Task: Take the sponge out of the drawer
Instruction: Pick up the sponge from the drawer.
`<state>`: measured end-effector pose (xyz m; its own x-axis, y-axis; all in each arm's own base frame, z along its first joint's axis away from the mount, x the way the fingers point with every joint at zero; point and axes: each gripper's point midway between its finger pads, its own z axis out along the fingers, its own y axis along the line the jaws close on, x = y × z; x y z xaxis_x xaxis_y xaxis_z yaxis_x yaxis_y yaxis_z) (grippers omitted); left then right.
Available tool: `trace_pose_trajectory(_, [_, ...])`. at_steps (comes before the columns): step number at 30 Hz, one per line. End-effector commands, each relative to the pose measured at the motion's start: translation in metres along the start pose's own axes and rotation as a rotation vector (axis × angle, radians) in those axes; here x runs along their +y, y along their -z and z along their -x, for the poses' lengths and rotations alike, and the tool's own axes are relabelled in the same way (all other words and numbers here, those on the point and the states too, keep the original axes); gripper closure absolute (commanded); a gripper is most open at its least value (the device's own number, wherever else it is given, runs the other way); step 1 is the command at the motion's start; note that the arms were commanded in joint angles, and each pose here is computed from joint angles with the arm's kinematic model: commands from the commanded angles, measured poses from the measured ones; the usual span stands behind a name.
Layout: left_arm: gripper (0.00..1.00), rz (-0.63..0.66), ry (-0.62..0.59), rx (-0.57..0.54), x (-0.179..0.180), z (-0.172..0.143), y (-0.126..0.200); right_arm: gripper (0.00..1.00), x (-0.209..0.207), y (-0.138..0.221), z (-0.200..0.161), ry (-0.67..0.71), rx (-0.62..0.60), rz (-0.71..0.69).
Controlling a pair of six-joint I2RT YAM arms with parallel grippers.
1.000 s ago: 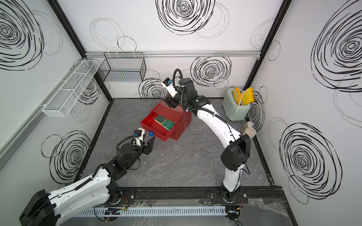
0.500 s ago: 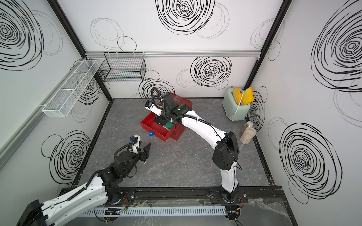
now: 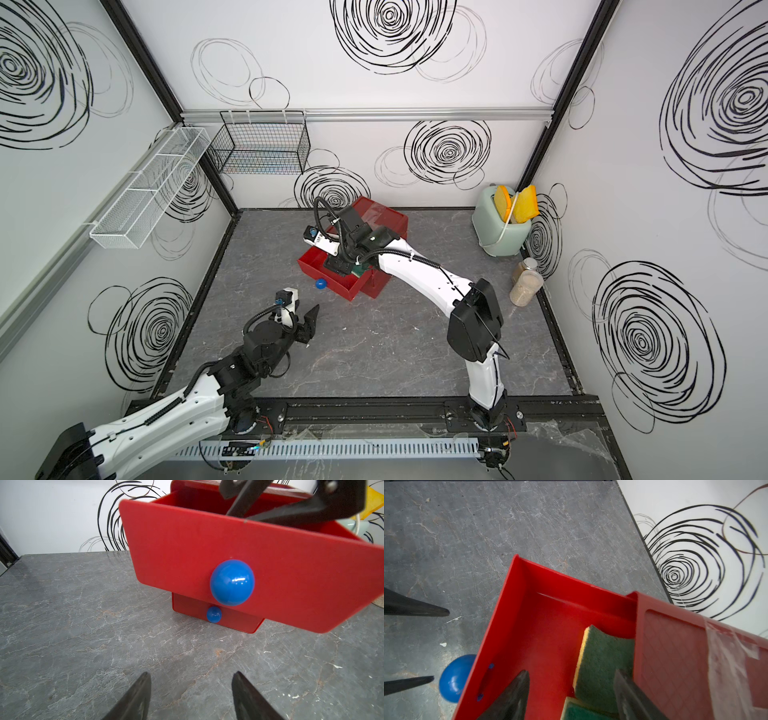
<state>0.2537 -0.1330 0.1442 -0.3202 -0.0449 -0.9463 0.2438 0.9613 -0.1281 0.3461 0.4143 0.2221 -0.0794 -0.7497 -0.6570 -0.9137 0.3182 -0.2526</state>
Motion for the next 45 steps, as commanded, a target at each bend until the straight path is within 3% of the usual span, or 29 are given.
trace_pose_trajectory(1, [0.35,0.012,0.024,-0.023,0.003,0.002,0.000,0.33,0.003,-0.016,-0.015,0.027,0.072,0.003])
trace_pose_trajectory(6, [0.35,0.013,0.026,-0.024,0.003,0.002,0.000,0.33,-0.001,-0.024,-0.018,0.053,0.099,-0.037])
trace_pose_trajectory(11, [0.35,0.012,0.027,-0.026,0.003,0.003,0.000,0.31,-0.025,-0.030,-0.025,0.053,0.151,-0.169])
trace_pose_trajectory(19, [0.35,0.012,0.029,-0.029,0.004,0.004,0.001,0.31,-0.024,-0.043,-0.036,0.075,0.185,-0.175])
trace_pose_trajectory(30, [0.36,0.015,0.033,-0.037,0.005,0.005,0.003,0.58,-0.020,-0.050,-0.041,0.073,0.173,-0.146])
trace_pose_trajectory(36, [0.36,0.017,0.033,-0.035,0.005,0.005,0.002,0.81,-0.019,-0.042,-0.031,0.035,0.111,-0.087])
trace_pose_trajectory(39, [0.36,0.018,0.032,-0.034,0.005,0.004,0.002,1.00,-0.020,-0.031,-0.020,0.003,0.050,-0.046])
trace_pose_trajectory(45, [0.37,0.020,0.031,-0.032,0.005,0.004,0.002,1.00,-0.024,0.002,0.005,-0.045,-0.089,0.014])
